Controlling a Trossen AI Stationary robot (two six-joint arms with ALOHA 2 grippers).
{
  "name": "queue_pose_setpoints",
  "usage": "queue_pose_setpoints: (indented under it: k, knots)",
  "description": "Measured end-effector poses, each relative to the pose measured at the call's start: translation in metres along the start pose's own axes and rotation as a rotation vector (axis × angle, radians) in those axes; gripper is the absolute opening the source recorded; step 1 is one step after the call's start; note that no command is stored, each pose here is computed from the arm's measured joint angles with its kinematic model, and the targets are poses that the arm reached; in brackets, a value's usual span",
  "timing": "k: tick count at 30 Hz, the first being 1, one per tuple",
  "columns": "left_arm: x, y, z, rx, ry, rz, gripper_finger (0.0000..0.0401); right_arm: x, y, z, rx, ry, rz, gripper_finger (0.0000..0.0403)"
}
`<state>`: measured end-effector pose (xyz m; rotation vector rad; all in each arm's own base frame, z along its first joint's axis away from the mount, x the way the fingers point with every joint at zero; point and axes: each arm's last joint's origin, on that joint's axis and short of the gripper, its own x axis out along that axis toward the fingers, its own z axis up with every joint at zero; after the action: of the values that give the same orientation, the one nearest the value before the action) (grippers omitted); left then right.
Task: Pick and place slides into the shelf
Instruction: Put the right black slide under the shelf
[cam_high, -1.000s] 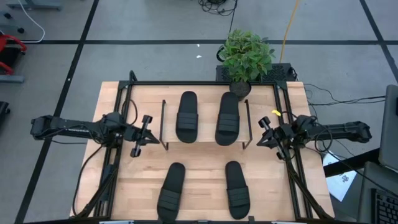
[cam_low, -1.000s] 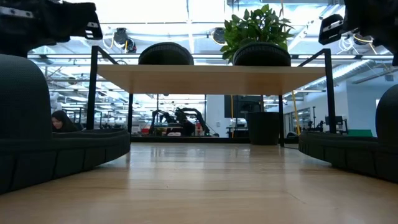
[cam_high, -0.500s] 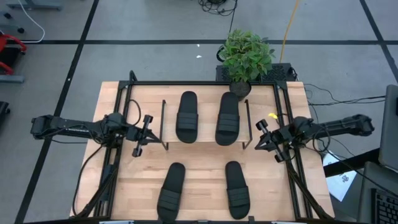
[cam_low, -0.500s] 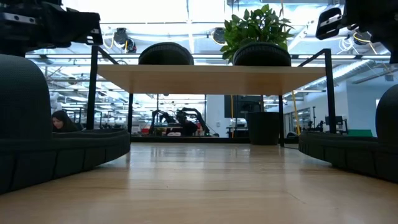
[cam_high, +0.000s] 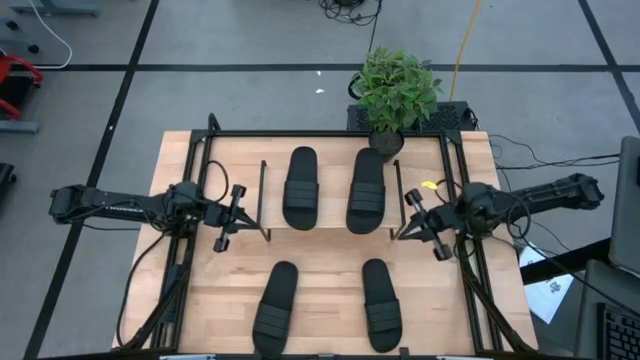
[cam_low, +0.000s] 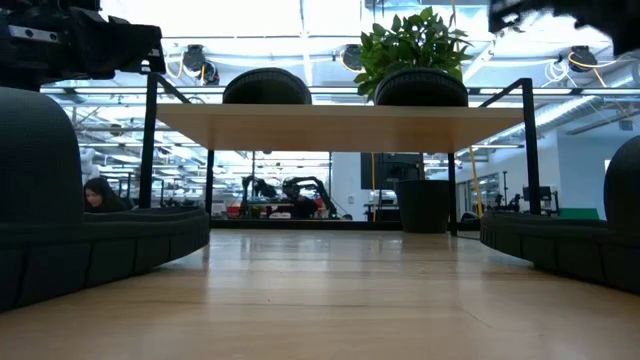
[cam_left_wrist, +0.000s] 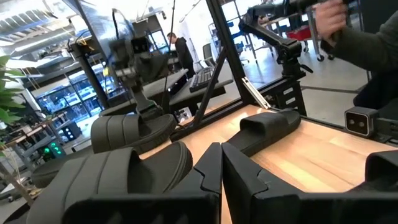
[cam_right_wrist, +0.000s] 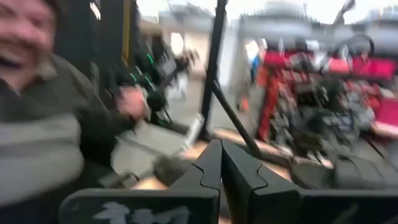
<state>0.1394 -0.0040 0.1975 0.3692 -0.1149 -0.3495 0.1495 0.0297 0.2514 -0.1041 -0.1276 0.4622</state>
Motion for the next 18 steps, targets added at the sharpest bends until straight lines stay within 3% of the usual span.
queue_pose_setpoints:
  k: [3,11,18]
  knots:
    - [0.000,0.000,0.000,0.003,-0.001,0.000,0.0003,0.017,-0.004,0.022,-0.030,0.109,-0.024,0.0000]
    - [0.000,0.000,-0.001,-0.009,0.012,-0.004,0.0003,0.037,-0.010,0.080,0.015,0.221,0.001,0.0000]
    - [0.000,0.000,-0.001,-0.014,0.013,-0.004,0.0012,0.058,0.002,0.117,0.016,0.199,0.039,0.0025]
